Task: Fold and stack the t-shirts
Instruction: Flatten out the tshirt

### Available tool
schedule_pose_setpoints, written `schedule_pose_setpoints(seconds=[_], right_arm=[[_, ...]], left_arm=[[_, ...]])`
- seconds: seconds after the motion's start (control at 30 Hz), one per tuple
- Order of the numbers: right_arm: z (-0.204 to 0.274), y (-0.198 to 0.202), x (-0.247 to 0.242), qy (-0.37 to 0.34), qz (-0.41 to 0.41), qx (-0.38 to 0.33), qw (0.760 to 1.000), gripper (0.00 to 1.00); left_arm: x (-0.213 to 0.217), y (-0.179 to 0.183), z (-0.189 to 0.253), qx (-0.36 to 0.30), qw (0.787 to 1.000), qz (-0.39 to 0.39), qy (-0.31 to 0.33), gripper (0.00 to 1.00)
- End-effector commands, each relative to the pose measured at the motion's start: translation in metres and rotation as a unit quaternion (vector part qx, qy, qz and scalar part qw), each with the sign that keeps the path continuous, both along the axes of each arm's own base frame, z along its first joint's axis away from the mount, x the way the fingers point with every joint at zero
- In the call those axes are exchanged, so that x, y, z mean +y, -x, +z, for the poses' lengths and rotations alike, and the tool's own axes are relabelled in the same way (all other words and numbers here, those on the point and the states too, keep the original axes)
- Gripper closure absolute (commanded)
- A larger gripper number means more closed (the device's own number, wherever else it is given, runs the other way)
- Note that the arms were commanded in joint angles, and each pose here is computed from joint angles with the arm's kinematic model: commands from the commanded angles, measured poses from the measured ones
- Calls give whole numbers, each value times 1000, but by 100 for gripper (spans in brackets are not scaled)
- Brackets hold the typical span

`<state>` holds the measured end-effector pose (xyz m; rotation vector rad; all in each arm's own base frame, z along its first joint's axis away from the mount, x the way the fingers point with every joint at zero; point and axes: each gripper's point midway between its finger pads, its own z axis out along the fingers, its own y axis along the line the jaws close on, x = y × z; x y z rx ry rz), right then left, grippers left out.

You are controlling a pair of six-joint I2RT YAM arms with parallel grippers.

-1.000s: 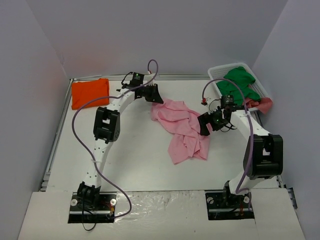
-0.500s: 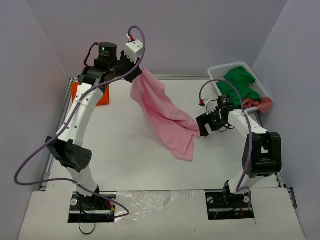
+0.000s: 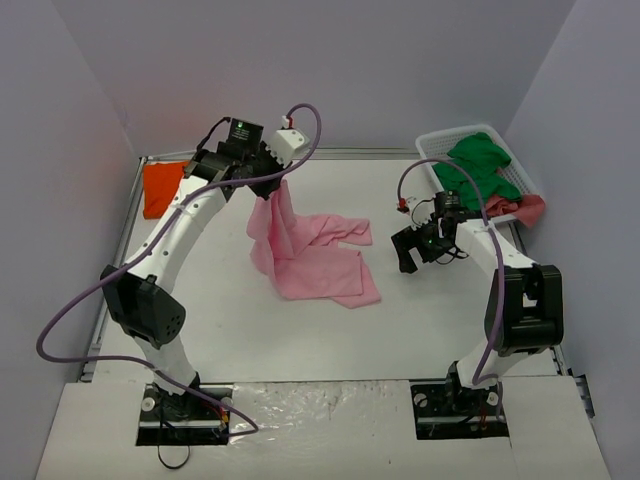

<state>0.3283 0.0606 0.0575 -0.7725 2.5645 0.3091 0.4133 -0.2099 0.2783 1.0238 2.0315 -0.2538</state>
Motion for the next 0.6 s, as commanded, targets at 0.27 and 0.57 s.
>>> schedule_pose_setpoints(seconds=[0.27,0.57], right_arm=[[30,4,17,-33,32,-24,999,0],[21,4,18,-23,36,-11,999,0]], left_arm=[[-18,22,81,-66,995,-13,78,98],[13,62,214,-209,968,11,138,98]])
